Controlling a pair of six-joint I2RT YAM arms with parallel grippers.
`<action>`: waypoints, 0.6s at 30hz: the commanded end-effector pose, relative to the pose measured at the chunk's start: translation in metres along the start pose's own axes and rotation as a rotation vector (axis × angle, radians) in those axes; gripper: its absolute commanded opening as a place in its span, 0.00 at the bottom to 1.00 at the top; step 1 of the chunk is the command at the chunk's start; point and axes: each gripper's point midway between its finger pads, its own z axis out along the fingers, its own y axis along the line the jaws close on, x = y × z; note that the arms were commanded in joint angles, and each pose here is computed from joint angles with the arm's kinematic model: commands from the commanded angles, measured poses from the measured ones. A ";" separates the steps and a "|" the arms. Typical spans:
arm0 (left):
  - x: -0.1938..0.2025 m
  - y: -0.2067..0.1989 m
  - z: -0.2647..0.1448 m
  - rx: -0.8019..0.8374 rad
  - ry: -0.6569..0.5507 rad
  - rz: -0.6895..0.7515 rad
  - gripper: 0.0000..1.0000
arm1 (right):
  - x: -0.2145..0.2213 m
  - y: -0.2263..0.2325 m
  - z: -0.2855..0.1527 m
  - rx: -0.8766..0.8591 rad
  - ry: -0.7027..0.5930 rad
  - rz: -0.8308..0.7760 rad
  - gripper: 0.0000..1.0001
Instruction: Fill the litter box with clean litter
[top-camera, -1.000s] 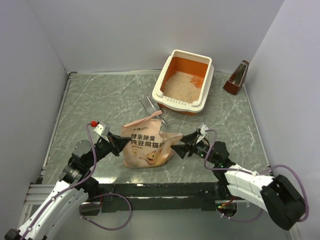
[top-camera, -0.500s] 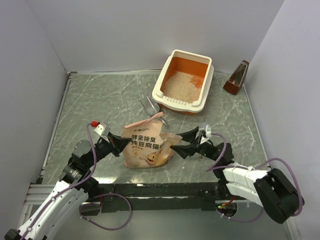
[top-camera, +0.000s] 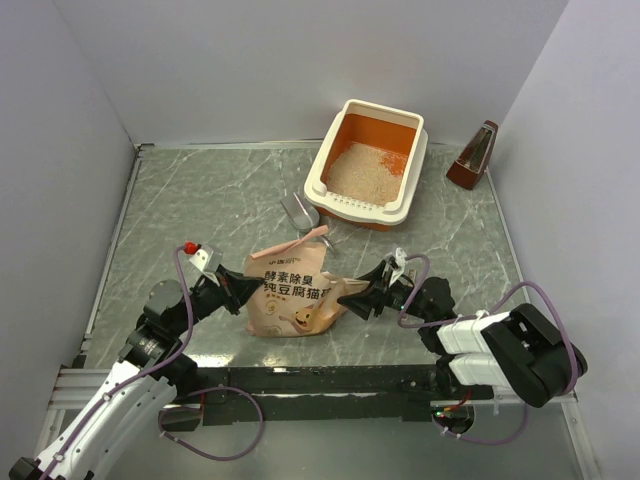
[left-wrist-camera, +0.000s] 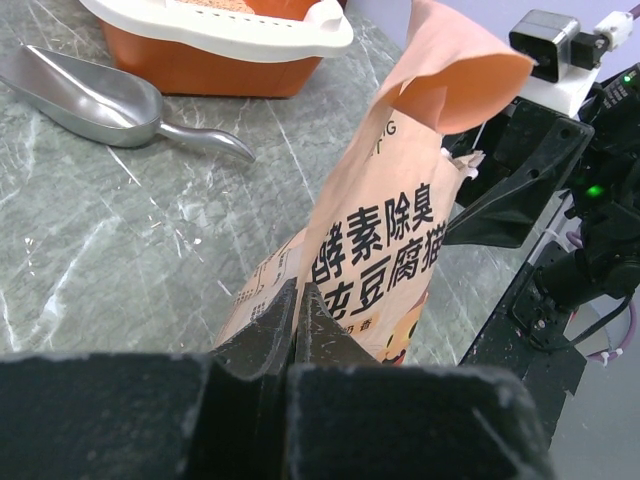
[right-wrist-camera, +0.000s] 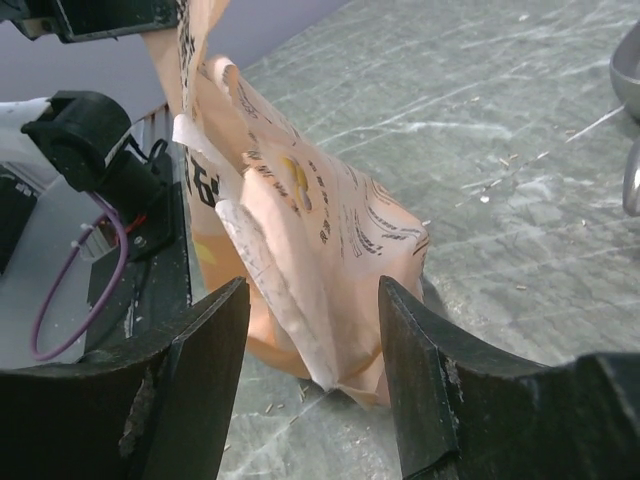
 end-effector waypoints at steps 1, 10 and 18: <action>-0.051 -0.020 -0.002 0.051 -0.155 0.043 0.01 | -0.066 0.039 -0.003 -0.147 -0.248 -0.235 0.60; -0.046 -0.020 0.001 0.062 -0.129 0.036 0.01 | -0.071 0.040 -0.001 -0.157 -0.256 -0.238 0.55; -0.043 -0.019 0.003 0.062 -0.115 0.030 0.01 | -0.083 0.048 -0.006 -0.162 -0.301 -0.265 0.52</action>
